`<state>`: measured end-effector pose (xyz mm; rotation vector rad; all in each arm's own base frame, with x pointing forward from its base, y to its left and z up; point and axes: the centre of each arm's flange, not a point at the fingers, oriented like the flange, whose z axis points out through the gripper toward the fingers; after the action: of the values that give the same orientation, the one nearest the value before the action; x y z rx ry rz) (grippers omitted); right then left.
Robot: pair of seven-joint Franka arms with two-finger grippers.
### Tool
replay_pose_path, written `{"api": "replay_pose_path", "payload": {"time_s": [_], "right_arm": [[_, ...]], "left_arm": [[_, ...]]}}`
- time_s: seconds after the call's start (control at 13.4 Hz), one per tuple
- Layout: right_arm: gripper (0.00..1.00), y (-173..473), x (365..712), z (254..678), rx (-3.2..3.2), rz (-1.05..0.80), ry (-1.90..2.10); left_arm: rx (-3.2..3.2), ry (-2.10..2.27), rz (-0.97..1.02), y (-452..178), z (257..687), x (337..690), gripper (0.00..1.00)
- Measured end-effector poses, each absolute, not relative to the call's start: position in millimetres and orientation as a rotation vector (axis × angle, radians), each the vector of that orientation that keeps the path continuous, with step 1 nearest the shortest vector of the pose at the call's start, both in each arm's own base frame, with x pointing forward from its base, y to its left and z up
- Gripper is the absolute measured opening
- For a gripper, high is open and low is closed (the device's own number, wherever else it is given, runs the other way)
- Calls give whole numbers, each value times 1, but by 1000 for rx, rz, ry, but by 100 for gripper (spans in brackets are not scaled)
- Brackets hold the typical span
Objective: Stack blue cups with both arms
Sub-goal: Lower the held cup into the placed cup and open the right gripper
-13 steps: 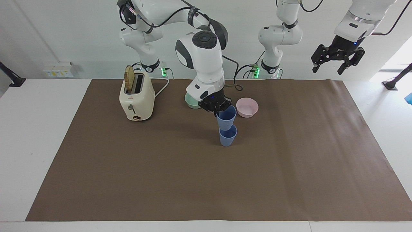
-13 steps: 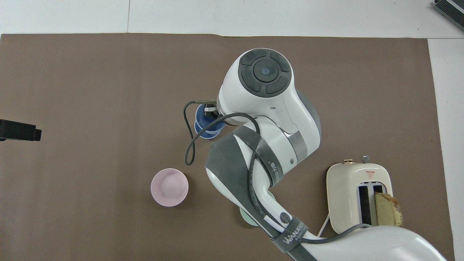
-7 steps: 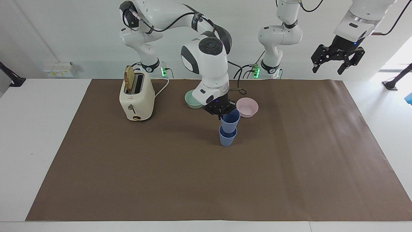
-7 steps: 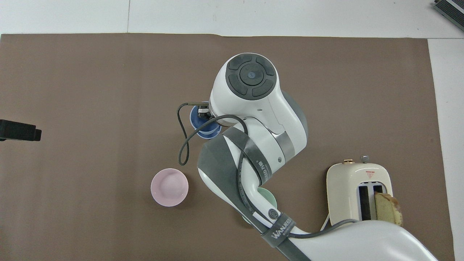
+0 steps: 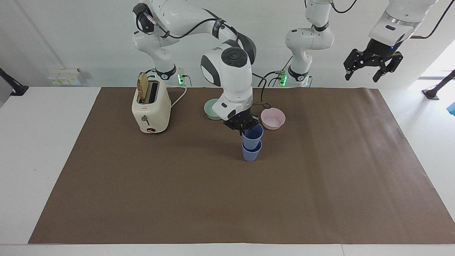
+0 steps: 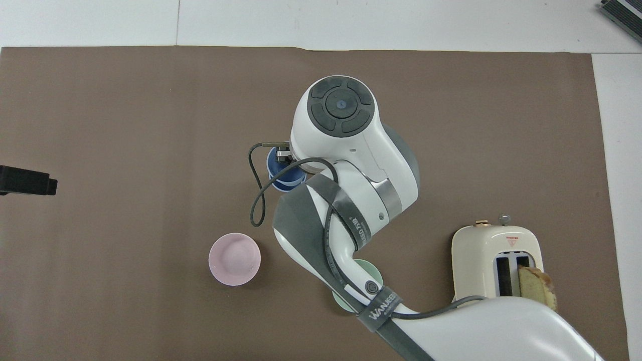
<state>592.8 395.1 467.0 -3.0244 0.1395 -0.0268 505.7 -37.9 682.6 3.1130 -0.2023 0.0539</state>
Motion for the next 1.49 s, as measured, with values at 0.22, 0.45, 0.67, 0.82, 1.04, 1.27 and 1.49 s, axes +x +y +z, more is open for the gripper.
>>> {"api": "replay_pose_path", "payload": {"time_s": [0.22,0.45,0.67,0.82,1.04,1.27,1.49], "right_arm": [[4,396,593,464,-3027,-22,138],[4,398,594,464,-3015,-42,136],[4,401,598,454,-3009,-49,137],[4,401,599,451,-3009,-47,138],[4,400,599,450,-3010,-47,140],[4,398,601,448,-3013,-43,145],[24,395,603,448,-3013,-44,154]], "left_arm": [[3113,-202,54,-38,683,506,100],[3113,-202,53,-38,683,506,100],[3113,-202,52,-38,683,505,100],[3113,-202,54,-38,683,505,100],[3113,-202,54,-38,683,505,100],[3113,-202,53,-38,683,505,100],[3113,-202,49,-38,682,505,100]]}}
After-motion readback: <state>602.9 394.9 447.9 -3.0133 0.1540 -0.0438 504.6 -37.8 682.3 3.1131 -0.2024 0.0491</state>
